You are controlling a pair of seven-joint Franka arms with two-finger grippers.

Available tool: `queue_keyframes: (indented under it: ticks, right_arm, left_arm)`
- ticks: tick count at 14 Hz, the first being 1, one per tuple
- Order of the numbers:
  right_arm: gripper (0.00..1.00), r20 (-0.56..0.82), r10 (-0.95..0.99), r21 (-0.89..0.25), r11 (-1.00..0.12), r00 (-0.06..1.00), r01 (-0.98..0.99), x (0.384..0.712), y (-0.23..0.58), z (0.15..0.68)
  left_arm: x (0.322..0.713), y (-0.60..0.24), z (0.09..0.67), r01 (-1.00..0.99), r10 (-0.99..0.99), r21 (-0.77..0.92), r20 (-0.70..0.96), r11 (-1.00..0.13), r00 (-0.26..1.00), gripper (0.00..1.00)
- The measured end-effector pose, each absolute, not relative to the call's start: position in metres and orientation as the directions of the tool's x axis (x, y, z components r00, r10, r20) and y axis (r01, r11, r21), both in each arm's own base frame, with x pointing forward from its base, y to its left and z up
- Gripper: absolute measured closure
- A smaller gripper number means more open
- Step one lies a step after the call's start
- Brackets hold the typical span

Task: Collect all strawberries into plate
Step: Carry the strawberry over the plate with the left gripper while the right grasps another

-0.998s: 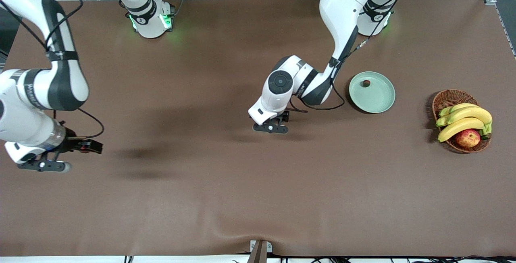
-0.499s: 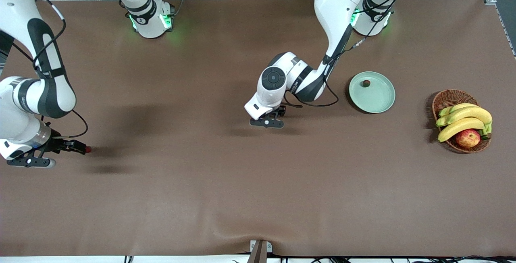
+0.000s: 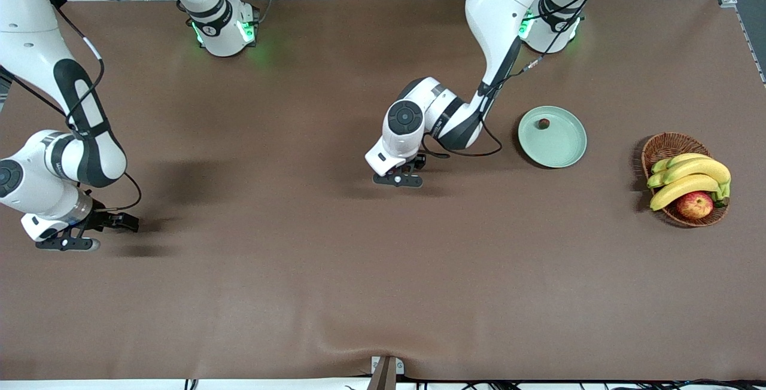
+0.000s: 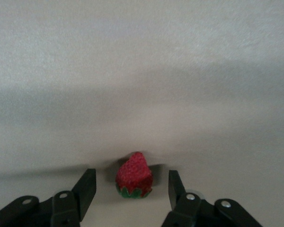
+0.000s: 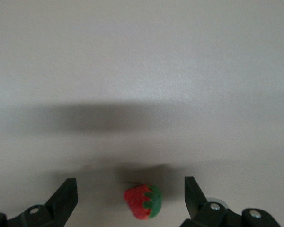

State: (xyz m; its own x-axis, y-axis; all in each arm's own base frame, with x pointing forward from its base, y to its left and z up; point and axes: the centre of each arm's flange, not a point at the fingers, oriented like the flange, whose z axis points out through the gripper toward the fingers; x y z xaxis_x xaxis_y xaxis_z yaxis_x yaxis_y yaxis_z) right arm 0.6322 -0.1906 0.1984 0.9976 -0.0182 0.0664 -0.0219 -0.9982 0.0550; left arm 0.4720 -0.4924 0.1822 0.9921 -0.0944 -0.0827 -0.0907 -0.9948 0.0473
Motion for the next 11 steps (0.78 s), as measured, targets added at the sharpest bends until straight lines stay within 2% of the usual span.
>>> queue_keyframes:
  ticks: [1, 2, 3, 5, 6, 11]
  right_arm:
    - [0.00, 0.060, -0.018, 0.053, -0.998, 0.998, -0.021, 0.630, -0.194, 0.193]
    - [0.00, 0.056, -0.019, 0.052, -0.998, 0.998, -0.022, 0.629, -0.196, 0.190]
    - [0.00, 0.055, -0.021, 0.051, -0.998, 0.998, -0.024, 0.628, -0.198, 0.189]
    - [0.00, 0.051, -0.021, 0.050, -0.998, 0.998, -0.023, 0.627, -0.200, 0.187]
    - [0.00, 0.050, -0.021, 0.050, -0.998, 0.999, -0.023, 0.626, -0.201, 0.186]
    - [0.00, 0.041, -0.066, 0.014, -0.998, 0.997, -0.066, 0.621, -0.203, 0.177]
  left_arm:
    - [0.471, -0.492, 0.181, -0.091, -0.095, 0.045, -0.086, -0.995, 0.992, 0.37]
    - [0.470, -0.492, 0.180, -0.092, -0.095, 0.043, -0.087, -0.995, 0.992, 0.37]
    - [0.470, -0.492, 0.180, -0.092, -0.095, 0.044, -0.087, -0.995, 0.992, 0.43]
    - [0.471, -0.491, 0.180, -0.091, -0.094, 0.043, -0.088, -0.995, 0.992, 0.65]
    - [0.471, -0.491, 0.181, -0.090, -0.094, 0.040, -0.092, -0.995, 0.991, 0.68]
    - [0.474, -0.487, 0.201, -0.071, -0.072, 0.015, -0.113, -0.997, 0.991, 0.68]
